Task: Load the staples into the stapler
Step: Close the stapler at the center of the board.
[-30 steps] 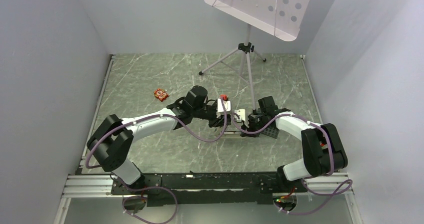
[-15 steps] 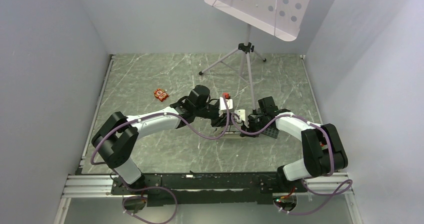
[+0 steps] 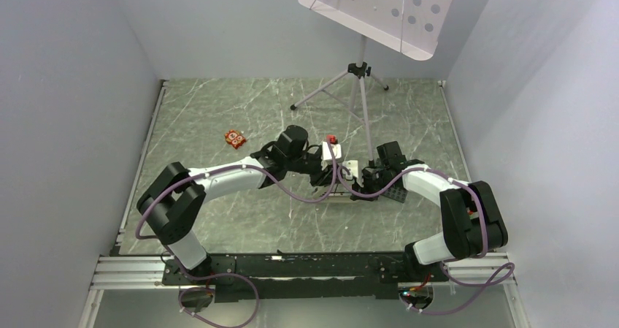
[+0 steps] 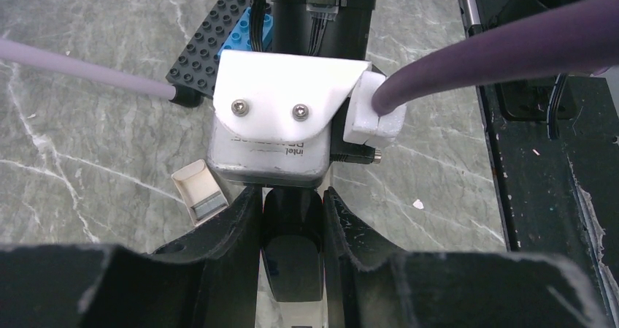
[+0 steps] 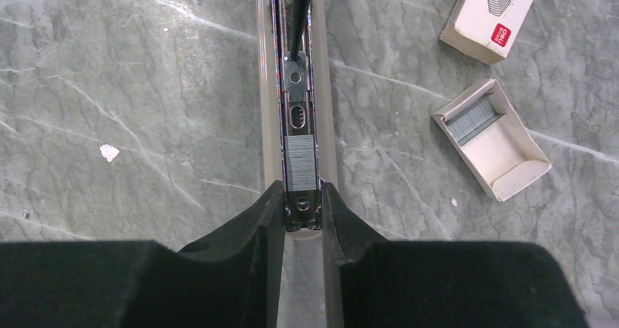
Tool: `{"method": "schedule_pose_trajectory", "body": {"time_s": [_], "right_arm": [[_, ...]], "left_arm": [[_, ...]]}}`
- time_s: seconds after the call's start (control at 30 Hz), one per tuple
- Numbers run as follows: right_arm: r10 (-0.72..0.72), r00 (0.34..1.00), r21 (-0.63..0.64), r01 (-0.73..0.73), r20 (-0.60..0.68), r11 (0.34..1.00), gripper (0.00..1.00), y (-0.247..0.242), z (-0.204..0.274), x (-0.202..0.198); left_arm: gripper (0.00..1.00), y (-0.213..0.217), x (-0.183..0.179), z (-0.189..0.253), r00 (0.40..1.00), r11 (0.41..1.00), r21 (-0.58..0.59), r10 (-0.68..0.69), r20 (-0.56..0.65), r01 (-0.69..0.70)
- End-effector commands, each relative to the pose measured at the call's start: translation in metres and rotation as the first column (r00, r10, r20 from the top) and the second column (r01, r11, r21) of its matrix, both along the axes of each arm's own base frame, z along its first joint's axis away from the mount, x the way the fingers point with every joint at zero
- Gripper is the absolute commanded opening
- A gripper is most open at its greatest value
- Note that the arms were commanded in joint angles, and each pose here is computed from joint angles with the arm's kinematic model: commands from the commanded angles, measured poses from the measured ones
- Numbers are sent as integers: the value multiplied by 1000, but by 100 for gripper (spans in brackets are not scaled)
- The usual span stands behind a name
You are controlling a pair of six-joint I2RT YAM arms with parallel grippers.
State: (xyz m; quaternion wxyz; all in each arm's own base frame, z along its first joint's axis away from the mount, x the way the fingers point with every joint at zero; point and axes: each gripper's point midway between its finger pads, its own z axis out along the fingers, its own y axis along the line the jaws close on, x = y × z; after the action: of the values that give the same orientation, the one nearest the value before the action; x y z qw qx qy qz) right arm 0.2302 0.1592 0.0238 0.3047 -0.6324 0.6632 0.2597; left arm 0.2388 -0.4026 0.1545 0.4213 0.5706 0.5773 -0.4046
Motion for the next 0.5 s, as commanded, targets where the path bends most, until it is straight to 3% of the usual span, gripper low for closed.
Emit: {"method": "schedule_pose_trajectory", "body": {"time_s": [0.0, 0.17, 0.47], "right_arm": [[20, 999, -3, -20, -34, 1000, 11, -2, -4, -12], [21, 999, -4, -21, -39, 1000, 10, -2, -4, -13], [19, 999, -6, -19, -41, 1000, 10, -3, -5, -14]], "left_arm": [[18, 5, 11, 13, 996, 996, -27, 83, 18, -83], [40, 14, 13, 29, 989, 990, -56, 135, 62, -131], [46, 12, 12, 42, 990, 988, -94, 128, 67, -121]]}}
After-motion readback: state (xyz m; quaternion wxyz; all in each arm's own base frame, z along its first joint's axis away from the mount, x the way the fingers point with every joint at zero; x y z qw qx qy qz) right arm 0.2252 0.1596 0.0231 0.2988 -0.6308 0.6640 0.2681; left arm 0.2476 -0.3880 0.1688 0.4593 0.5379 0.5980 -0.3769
